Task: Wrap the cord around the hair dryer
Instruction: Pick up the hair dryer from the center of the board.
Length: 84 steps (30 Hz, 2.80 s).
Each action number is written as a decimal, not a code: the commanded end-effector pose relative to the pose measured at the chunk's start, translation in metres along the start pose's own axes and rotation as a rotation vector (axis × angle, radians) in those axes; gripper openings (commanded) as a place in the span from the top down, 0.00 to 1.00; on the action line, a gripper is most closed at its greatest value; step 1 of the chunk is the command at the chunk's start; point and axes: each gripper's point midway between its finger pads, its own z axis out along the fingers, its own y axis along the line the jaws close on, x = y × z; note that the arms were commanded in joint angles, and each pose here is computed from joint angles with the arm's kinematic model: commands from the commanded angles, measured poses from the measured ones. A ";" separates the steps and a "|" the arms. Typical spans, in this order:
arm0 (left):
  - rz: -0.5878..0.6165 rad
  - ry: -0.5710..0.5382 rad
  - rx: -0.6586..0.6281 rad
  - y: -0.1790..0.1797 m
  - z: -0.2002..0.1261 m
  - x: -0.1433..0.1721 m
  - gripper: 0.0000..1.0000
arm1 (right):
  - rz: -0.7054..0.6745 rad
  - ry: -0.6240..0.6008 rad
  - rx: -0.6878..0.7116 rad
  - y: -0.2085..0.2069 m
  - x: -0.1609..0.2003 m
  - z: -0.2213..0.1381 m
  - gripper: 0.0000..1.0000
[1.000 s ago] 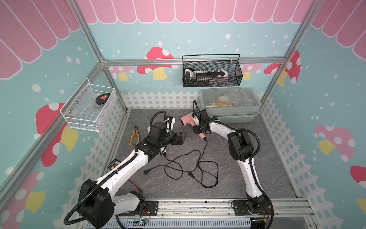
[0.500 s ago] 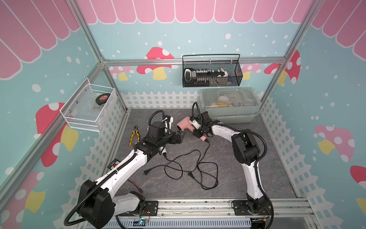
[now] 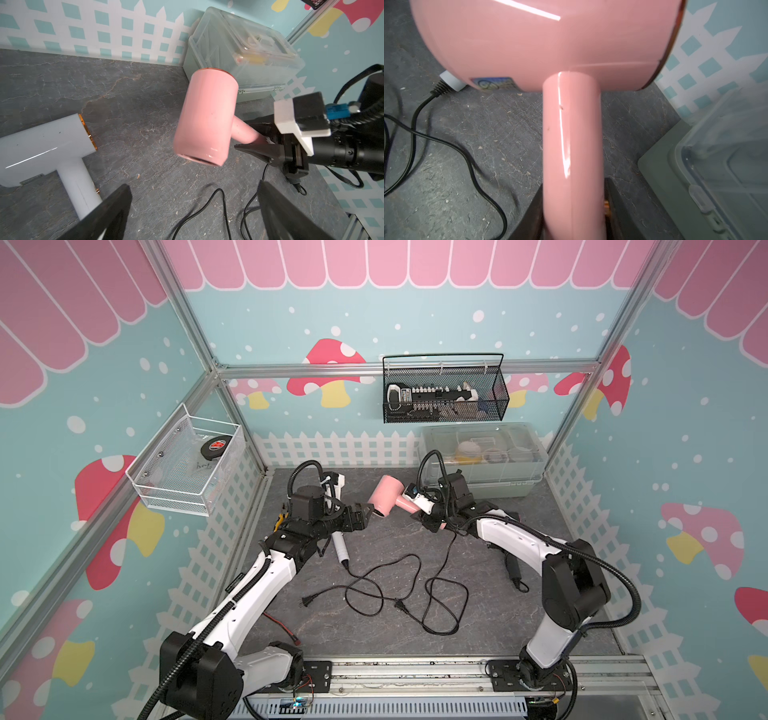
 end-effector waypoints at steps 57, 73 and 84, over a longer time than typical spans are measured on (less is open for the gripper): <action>0.092 0.305 0.706 -0.132 -0.003 0.035 0.52 | -0.613 -0.277 0.036 0.062 -0.090 -0.088 1.00; 0.175 0.108 0.426 -0.100 -0.026 -0.012 1.00 | -0.333 -0.140 0.287 0.003 -0.074 -0.090 0.54; 0.216 0.010 0.416 -0.106 -0.055 -0.040 1.00 | 0.138 -0.130 0.253 -0.008 -0.002 -0.115 0.24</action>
